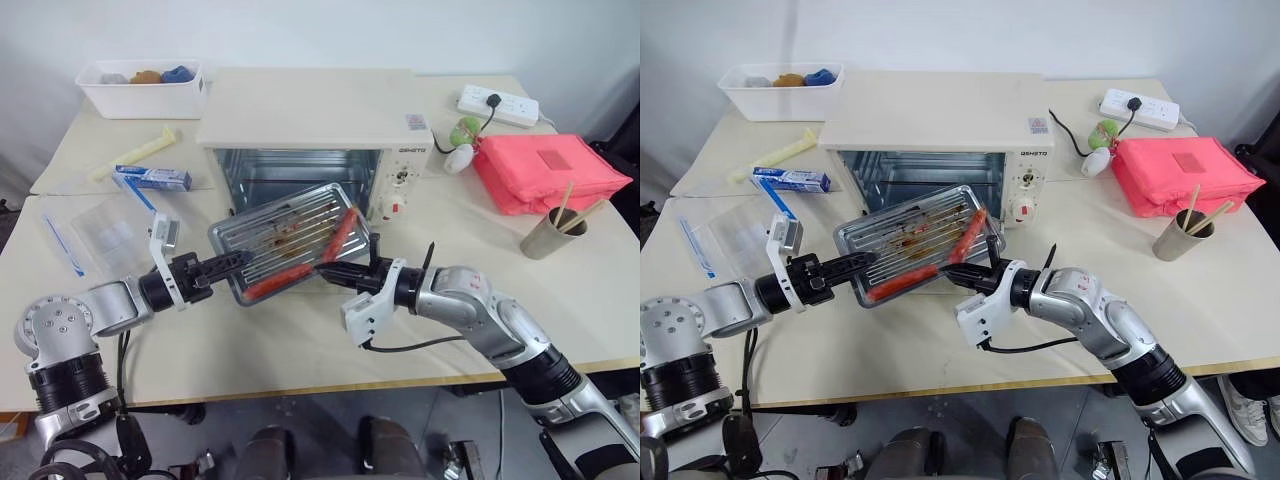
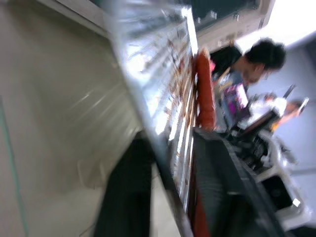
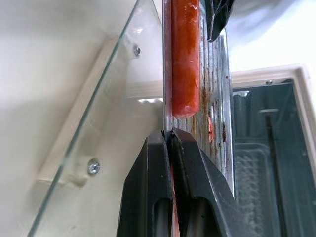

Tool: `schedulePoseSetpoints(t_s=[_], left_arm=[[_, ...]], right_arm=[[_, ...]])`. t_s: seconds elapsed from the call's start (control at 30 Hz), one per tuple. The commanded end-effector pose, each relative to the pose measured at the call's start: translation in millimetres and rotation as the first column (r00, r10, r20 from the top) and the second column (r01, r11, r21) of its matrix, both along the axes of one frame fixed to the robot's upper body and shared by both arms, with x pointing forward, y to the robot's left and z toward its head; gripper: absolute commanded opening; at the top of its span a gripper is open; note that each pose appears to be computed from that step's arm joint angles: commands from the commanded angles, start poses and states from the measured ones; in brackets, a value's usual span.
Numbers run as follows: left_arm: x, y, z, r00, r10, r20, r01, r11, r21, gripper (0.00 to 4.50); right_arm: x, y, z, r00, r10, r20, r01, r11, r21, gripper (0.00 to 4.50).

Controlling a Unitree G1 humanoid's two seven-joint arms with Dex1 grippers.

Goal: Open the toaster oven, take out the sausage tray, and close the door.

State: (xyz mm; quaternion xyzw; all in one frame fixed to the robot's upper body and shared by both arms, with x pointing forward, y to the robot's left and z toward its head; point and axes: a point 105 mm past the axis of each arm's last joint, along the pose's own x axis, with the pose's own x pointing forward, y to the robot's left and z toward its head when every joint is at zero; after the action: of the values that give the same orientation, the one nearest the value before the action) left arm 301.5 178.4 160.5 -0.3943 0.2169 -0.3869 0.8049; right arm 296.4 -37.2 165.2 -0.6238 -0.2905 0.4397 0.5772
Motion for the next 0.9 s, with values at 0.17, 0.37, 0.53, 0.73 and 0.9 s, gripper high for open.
schedulePoseSetpoints(t_s=[0.17,0.37,0.53,0.73,0.9], left_arm=[[-16,-10,0,0.996,-0.070,-0.050,0.062,0.987,-0.145,0.01],[-20,-10,6,0.994,0.050,-0.098,-0.074,0.962,-0.263,0.00],[-37,6,7,0.990,0.124,-0.068,-0.140,0.927,-0.347,0.00],[-70,36,-9,0.963,0.254,-0.092,-0.270,0.898,-0.347,0.00],[-102,35,-11,0.965,0.258,-0.048,-0.252,0.860,-0.444,0.00]], right_arm=[[-9,-3,17,0.997,0.052,-0.051,-0.049,0.997,0.061,0.00],[-9,-11,27,0.990,0.074,-0.124,-0.062,0.993,0.104,1.39],[-14,-37,26,0.954,0.099,-0.282,-0.078,0.993,0.086,3.01],[-3,-91,20,0.870,0.001,-0.492,0.084,0.985,0.150,3.71],[8,-125,5,0.796,-0.072,-0.601,0.226,0.957,0.184,3.10]])
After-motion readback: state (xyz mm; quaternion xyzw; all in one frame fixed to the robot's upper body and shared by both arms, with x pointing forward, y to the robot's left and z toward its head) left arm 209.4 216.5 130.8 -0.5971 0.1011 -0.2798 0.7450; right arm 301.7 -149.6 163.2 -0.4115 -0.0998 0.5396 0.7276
